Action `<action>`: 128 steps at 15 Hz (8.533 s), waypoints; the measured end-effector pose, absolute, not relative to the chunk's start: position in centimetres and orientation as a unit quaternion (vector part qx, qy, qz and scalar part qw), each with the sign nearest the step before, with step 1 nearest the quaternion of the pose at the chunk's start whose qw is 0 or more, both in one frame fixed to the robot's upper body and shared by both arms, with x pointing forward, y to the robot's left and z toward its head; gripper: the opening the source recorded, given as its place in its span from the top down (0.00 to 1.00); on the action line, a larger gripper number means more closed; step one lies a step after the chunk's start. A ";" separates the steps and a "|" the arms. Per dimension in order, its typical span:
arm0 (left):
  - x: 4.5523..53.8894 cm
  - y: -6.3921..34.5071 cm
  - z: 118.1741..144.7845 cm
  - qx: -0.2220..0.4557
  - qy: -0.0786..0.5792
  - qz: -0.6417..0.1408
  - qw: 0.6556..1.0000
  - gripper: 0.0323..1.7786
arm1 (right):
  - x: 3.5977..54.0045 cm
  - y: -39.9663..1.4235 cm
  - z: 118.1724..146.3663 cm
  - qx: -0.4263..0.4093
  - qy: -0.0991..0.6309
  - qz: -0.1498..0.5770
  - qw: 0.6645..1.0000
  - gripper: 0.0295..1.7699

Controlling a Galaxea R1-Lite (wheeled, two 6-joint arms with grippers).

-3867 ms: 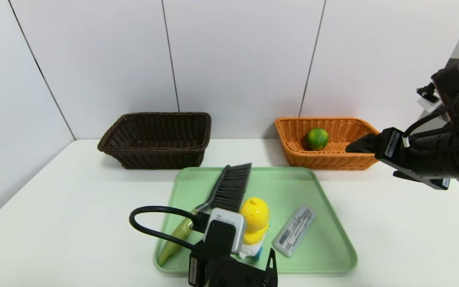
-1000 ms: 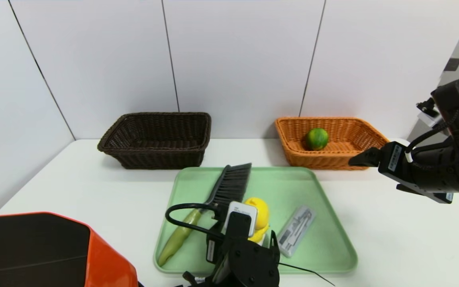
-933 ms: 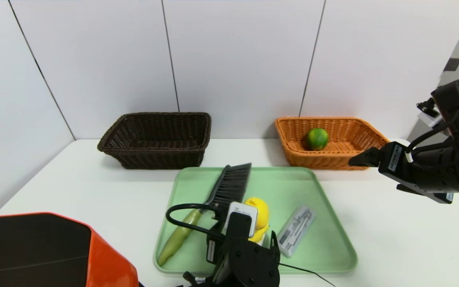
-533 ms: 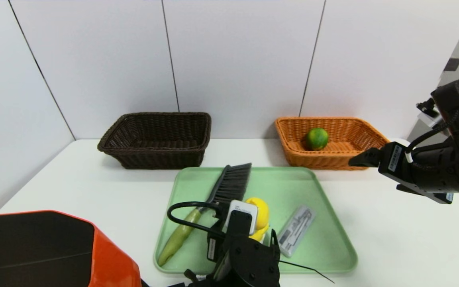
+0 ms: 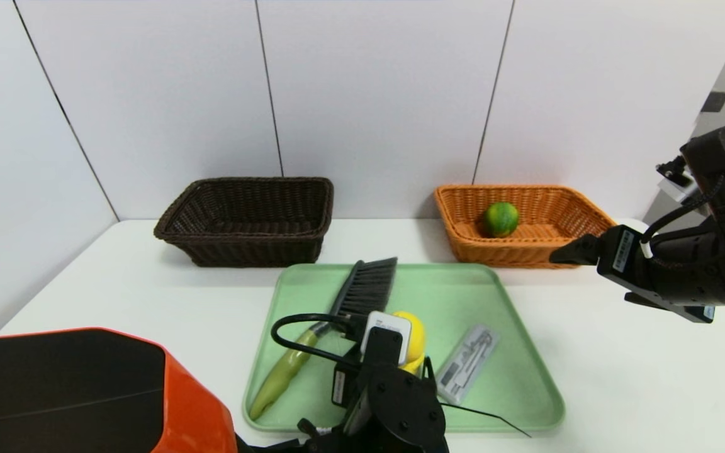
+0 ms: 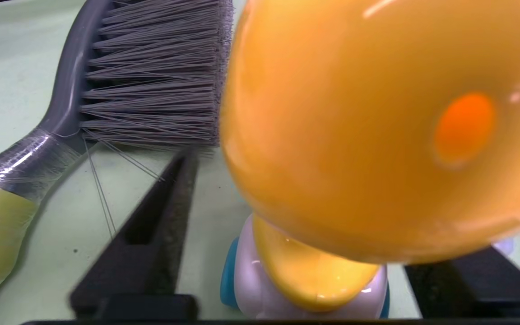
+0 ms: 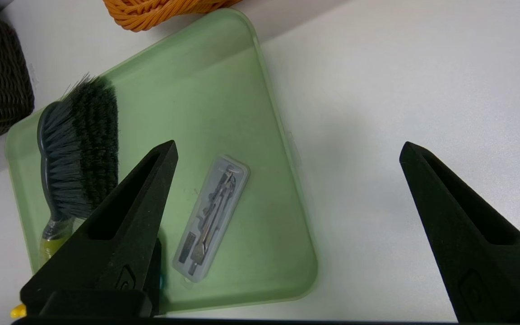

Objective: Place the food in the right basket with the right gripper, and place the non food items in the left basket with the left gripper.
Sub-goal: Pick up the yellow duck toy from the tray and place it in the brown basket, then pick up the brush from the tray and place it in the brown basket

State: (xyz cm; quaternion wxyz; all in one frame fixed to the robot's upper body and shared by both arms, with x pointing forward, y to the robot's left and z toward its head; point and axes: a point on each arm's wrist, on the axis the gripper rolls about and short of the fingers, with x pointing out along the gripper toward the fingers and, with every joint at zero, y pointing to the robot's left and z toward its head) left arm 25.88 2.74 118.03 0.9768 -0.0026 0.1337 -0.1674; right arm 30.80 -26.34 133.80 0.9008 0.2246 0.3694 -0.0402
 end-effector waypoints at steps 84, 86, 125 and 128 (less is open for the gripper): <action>53.8 28.8 128.5 -0.034 0.284 -0.056 0.956 0.44 | 32.2 -28.6 132.1 0.223 0.400 -0.028 0.888 0.04; 53.9 28.8 128.4 -0.035 0.285 -0.056 0.956 0.35 | 32.2 -28.6 132.2 0.224 0.399 -0.028 0.889 0.04; 27.0 16.3 130.9 0.077 0.324 -0.258 0.907 0.05 | 30.3 -26.8 138.7 -0.013 0.404 0.147 0.903 0.04; 27.0 16.0 130.5 0.081 0.332 -0.263 0.902 0.05 | 30.3 -26.8 138.6 -0.001 0.408 0.141 0.902 0.04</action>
